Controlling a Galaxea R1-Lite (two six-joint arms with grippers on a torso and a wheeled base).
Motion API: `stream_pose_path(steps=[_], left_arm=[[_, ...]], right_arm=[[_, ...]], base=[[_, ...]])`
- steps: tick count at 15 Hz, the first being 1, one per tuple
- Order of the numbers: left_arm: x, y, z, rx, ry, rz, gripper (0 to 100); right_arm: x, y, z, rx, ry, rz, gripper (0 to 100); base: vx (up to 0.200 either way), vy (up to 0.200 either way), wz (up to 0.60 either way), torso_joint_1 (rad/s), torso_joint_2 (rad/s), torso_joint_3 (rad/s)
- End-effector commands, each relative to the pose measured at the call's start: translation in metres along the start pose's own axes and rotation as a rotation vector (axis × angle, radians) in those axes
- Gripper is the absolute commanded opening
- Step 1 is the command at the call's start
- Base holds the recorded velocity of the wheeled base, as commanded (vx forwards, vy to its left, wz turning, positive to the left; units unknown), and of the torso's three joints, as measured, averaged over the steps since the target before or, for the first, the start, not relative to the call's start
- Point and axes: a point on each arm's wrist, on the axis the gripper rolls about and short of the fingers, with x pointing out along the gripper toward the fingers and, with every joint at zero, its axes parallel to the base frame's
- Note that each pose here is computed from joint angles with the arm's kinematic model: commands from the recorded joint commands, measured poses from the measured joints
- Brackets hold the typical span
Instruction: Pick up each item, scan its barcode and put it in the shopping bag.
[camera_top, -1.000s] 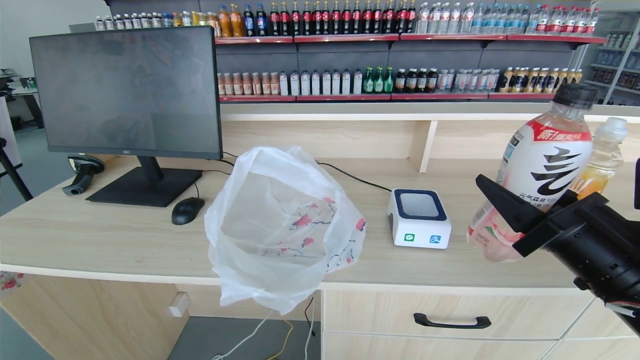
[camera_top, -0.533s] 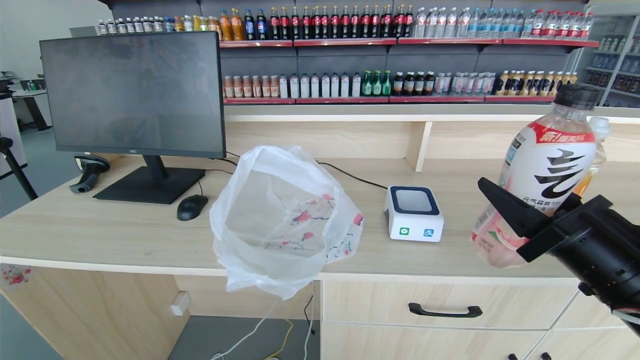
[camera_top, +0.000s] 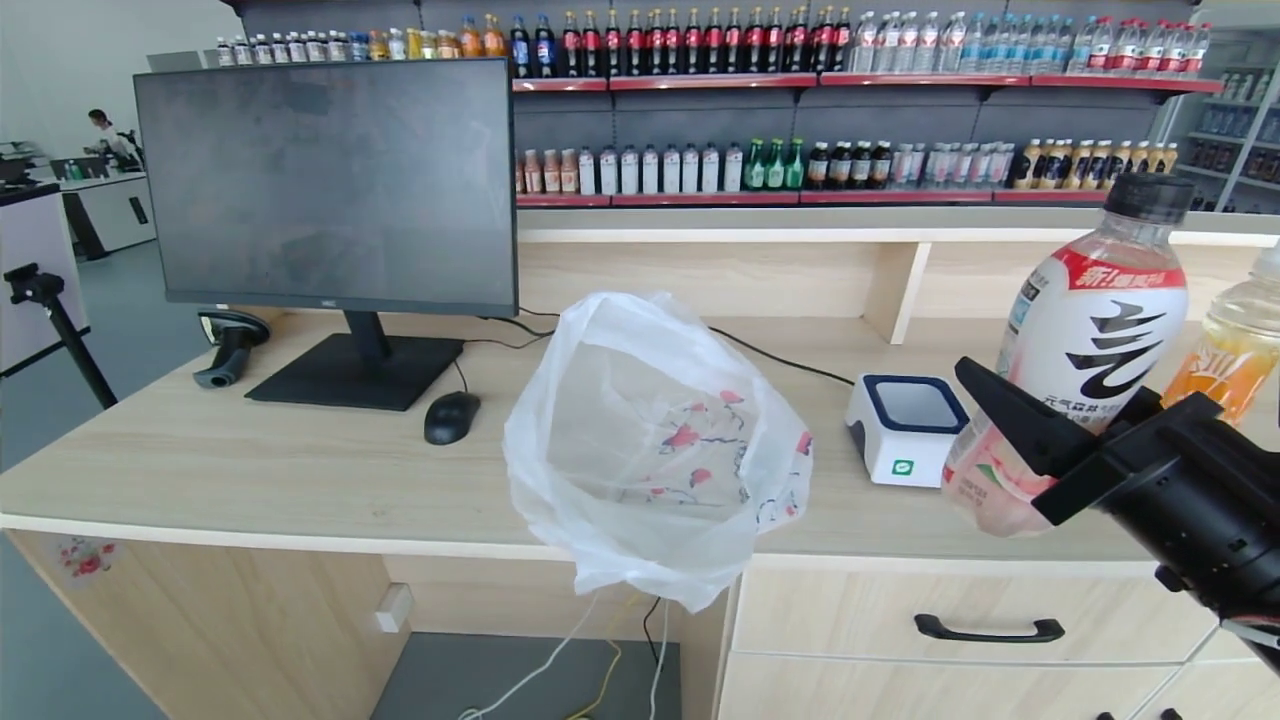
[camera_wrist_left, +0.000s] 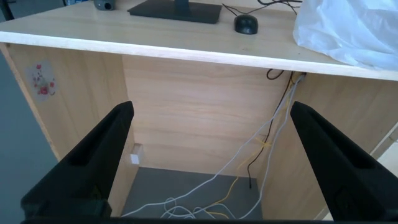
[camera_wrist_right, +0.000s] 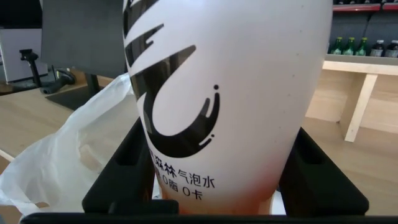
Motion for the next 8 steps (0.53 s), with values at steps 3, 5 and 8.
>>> stream_pose_path(steps=[3, 5, 8], left_arm=[[0.0, 0.0, 0.0, -0.002, -0.001, 0.0, 100], [0.0, 0.0, 0.0, -0.002, -0.001, 0.0, 100], [0.0, 0.0, 0.0, -0.009, -0.001, 0.0, 100]], right_arm=[[0.0002, -0.0002, -0.0001, -0.002, -0.001, -0.001, 0], [0.0022, -0.0002, 0.0015, -0.004, -0.01, -0.001, 0], [0.0027, -0.0003, 0.0031, -0.001, -0.017, -0.001, 0]], base=[[0.0, 0.133, 0.0, 0.002, 0.0, 0.002], [0.0, 0.0, 0.0, 0.0, 0.0, 0.0], [0.0, 0.0, 0.0, 0.0, 0.0, 0.0]])
